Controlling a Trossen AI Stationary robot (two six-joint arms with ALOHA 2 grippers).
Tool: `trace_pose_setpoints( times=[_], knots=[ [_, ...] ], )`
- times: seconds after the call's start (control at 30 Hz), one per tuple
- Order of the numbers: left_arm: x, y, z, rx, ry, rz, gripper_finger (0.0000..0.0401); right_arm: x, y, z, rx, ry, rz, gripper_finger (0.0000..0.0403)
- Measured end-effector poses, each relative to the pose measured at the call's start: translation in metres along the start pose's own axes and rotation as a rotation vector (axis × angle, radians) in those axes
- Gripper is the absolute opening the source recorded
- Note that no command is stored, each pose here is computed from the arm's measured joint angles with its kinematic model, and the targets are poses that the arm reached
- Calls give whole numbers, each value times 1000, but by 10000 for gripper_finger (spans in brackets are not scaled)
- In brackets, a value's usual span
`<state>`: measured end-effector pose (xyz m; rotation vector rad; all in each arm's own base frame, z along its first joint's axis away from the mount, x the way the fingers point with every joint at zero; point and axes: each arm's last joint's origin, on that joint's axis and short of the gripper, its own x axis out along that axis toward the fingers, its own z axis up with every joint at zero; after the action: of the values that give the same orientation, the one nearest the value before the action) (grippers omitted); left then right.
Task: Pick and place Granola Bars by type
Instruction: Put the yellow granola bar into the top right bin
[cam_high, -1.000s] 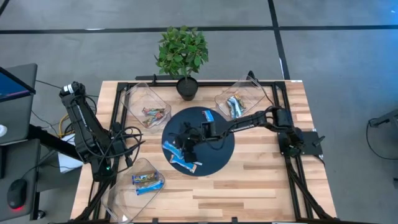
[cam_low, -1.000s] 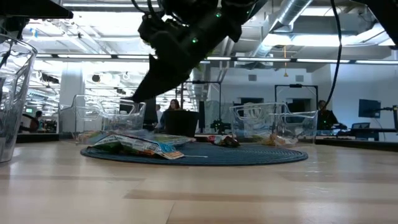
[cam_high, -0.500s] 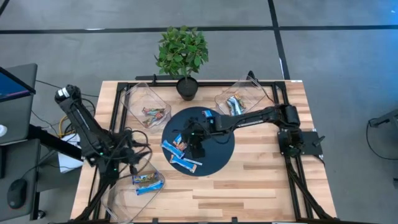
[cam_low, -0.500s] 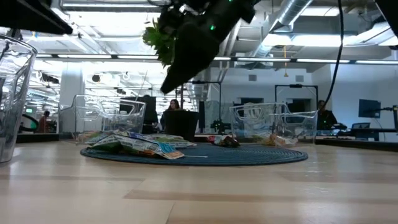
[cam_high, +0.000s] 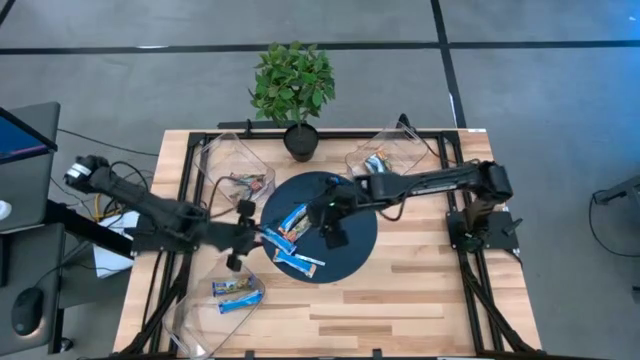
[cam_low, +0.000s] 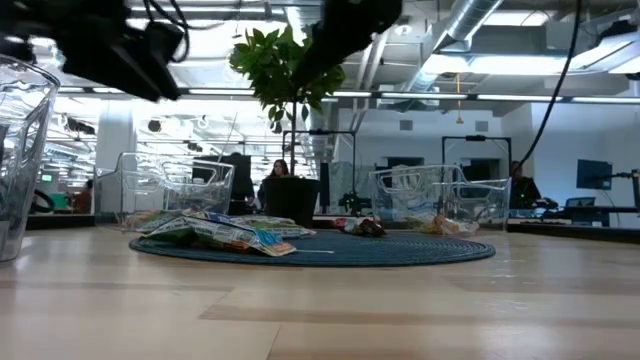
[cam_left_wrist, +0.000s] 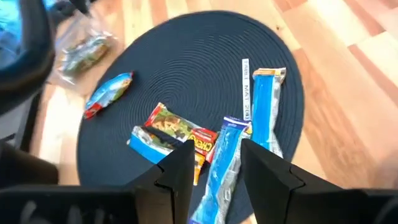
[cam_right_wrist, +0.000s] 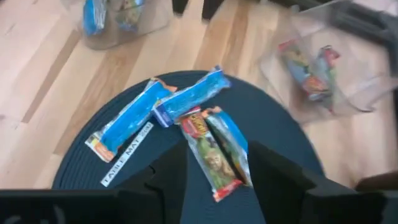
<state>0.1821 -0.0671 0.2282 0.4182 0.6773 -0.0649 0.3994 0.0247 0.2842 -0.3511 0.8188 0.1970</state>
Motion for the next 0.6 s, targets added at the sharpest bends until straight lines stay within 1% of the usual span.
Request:
trace_pose_setpoints(
  times=[0.07,0.13,0.2,0.33,0.47,0.6],
  knots=[
    [5,9,-2,1,16,-34,125,-12,-2,-6,-1,-28,-20,151],
    [13,17,-3,-5,24,-73,125,-26,-5,-13,-8,-69,-72,143],
    [21,23,-8,-3,58,-114,125,-39,-7,-23,-9,-100,-120,134],
    [40,29,-15,6,120,-151,125,-63,-6,-48,15,-194,-177,119],
    [60,30,-18,24,201,-169,125,-76,6,-76,25,-295,-215,114],
    [78,29,-13,47,262,-191,125,-81,19,-100,20,-420,-252,113]
  ],
)
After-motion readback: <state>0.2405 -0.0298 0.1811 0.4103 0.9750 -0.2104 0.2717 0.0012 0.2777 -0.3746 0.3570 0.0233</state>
